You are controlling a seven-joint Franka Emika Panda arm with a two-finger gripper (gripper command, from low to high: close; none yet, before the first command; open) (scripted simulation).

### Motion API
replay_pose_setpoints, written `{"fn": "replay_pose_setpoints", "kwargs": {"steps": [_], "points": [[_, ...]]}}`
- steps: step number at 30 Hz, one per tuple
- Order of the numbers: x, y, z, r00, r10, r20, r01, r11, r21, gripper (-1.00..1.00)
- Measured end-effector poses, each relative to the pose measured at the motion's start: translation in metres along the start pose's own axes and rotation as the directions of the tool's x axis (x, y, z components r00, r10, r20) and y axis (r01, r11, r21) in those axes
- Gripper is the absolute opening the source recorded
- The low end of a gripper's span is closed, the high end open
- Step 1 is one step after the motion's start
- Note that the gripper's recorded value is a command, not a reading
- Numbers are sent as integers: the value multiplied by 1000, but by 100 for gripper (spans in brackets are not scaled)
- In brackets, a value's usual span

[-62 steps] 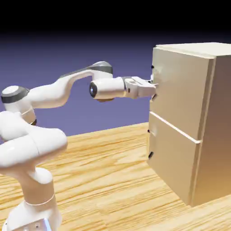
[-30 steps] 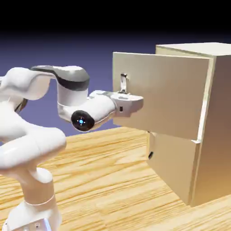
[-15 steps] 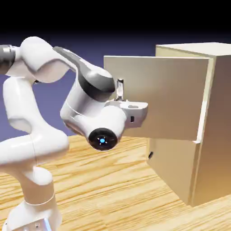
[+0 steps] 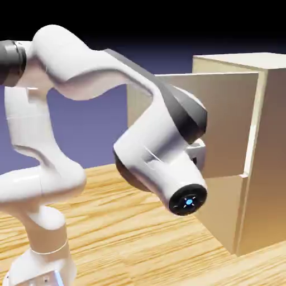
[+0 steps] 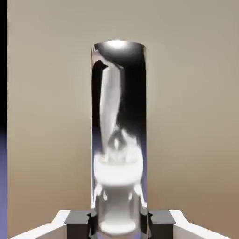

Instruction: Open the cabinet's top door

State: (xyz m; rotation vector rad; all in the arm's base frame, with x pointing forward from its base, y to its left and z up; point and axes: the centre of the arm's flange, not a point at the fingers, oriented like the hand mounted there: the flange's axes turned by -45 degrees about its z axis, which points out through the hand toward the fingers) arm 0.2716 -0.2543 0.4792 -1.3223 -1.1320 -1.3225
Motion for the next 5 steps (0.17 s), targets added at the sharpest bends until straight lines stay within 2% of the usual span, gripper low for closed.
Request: {"fn": "replay_pose_setpoints", "kwargs": {"steps": [4, 5], "points": [[0, 16, -27, 1000, 0, 0, 0, 995, 101, -100], [0, 16, -27, 1000, 0, 0, 0, 995, 102, 100]]}}
